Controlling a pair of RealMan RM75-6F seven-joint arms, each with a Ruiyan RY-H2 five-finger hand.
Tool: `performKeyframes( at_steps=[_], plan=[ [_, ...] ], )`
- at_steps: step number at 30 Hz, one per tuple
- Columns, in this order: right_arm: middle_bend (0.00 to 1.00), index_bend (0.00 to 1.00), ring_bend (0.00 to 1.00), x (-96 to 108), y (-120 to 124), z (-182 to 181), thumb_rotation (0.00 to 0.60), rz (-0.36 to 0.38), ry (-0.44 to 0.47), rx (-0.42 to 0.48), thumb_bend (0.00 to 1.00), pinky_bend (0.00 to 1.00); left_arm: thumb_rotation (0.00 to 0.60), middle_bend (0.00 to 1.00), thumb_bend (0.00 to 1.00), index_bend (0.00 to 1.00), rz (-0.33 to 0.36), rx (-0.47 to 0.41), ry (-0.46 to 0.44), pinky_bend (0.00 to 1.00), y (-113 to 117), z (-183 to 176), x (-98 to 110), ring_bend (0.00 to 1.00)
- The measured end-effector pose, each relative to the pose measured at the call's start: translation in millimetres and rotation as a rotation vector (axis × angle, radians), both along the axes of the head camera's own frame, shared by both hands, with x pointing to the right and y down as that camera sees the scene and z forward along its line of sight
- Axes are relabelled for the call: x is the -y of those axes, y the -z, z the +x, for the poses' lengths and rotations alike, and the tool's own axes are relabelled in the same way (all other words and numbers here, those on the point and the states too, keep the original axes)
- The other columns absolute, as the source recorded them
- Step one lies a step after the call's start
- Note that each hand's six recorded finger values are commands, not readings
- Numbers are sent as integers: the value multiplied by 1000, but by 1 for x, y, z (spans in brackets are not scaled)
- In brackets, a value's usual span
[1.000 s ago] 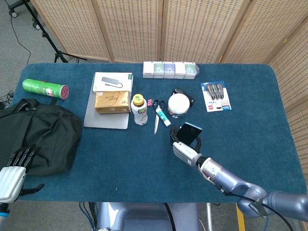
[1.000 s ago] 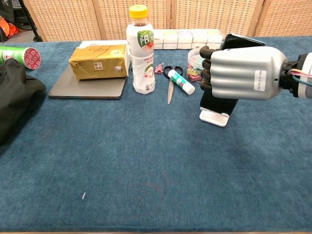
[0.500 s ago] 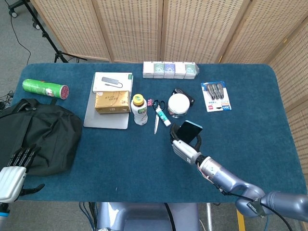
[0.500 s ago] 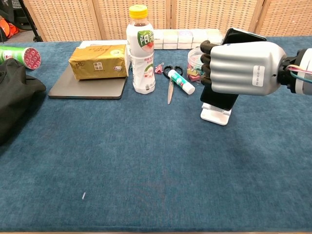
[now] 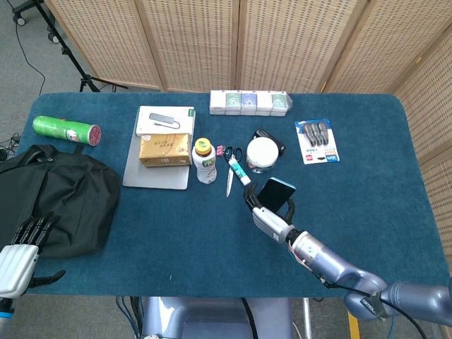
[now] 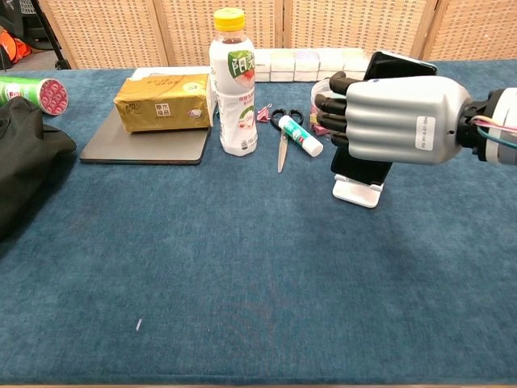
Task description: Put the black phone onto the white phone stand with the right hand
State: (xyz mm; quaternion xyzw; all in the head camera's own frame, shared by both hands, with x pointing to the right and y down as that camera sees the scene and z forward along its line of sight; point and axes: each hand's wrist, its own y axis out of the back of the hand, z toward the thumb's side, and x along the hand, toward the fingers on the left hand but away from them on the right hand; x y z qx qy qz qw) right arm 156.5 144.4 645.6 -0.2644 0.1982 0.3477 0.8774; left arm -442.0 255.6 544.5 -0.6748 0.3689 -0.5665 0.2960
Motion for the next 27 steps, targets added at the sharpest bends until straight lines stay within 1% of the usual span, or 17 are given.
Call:
performKeyframes(
  at_steps=[1, 4, 6, 11, 23, 27],
  plan=[
    [73, 291, 22, 0, 0, 0, 600, 1, 1, 0, 299, 167, 600, 0, 0, 0, 0, 0, 0, 0, 0, 0, 0, 0],
    [22, 227, 0, -1, 1, 1, 600, 7, -1, 1, 199, 133, 600, 0, 0, 0, 0, 0, -1, 0, 0, 0, 0, 0],
    [6, 204, 0, -1, 2, 1, 600, 15, -5, 4, 165, 116, 600, 0, 0, 0, 0, 1, -1, 0, 0, 0, 0, 0],
    [0, 188, 0, 0, 5, 1, 600, 36, -22, 16, 137, 89, 600, 0, 0, 0, 0, 1, -2, 0, 0, 0, 0, 0],
    [0, 188, 0, -2, 7, 2, 600, 30, -26, 28, 129, 77, 600, 0, 0, 0, -1, 1, -1, 0, 0, 0, -1, 0],
    [0, 170, 0, -1, 18, 2, 600, 29, -43, 66, 71, 77, 600, 0, 0, 0, -2, -1, -2, 0, 0, 0, -1, 0]
  ],
)
